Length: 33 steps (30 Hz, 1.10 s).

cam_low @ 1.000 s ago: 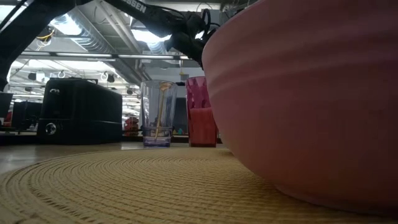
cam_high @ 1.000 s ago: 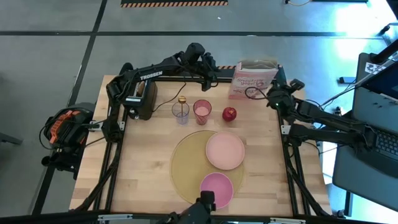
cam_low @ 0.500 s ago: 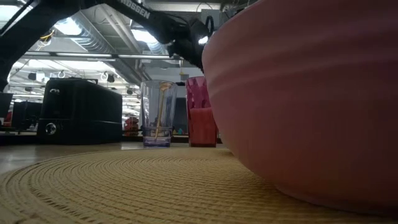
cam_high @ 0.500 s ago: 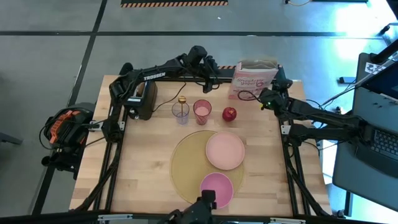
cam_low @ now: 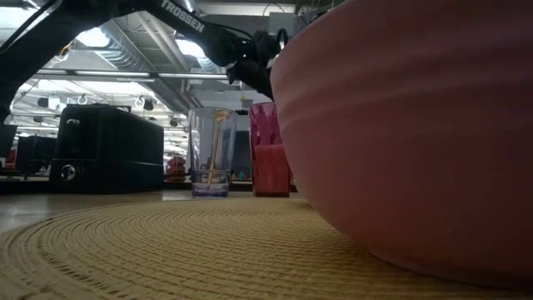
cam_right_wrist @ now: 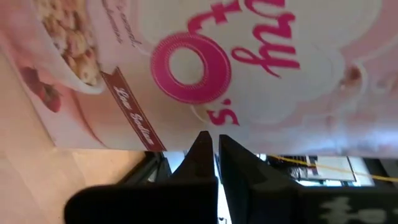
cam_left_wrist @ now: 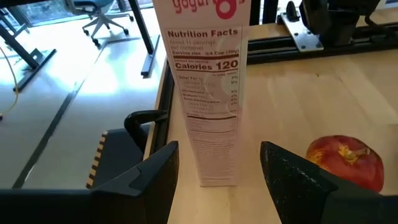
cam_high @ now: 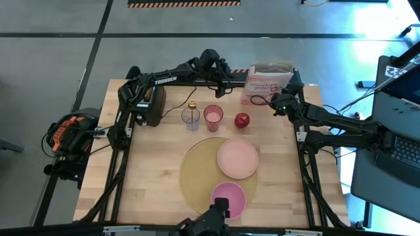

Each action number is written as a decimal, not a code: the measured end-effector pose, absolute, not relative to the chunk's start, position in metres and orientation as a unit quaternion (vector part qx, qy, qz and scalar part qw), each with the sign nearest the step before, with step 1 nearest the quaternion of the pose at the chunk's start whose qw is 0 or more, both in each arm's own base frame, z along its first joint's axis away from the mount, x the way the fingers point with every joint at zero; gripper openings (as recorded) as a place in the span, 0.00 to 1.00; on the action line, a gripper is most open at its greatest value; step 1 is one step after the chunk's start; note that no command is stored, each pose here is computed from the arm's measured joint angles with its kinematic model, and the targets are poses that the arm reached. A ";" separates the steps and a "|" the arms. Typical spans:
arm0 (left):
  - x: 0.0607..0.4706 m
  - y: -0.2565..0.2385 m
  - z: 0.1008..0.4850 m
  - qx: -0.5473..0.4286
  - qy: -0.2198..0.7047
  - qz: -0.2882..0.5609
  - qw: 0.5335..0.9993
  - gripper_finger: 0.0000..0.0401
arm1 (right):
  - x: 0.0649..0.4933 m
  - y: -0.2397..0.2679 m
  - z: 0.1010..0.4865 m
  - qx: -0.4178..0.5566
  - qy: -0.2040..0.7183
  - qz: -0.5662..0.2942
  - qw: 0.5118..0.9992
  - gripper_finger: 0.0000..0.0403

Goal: Arrange a breakfast setting
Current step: Pour the cereal from the pink cereal box into the pink bowl

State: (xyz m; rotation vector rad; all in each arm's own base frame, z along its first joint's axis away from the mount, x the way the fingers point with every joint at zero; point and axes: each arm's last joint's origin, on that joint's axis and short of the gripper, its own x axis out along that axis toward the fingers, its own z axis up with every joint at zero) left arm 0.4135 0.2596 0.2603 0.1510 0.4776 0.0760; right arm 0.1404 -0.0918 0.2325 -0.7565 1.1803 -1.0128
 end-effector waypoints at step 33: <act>0.418 0.258 0.263 0.076 0.203 0.010 0.976 0.54 | 0.142 -0.096 0.240 -0.319 0.484 -0.508 0.637 0.07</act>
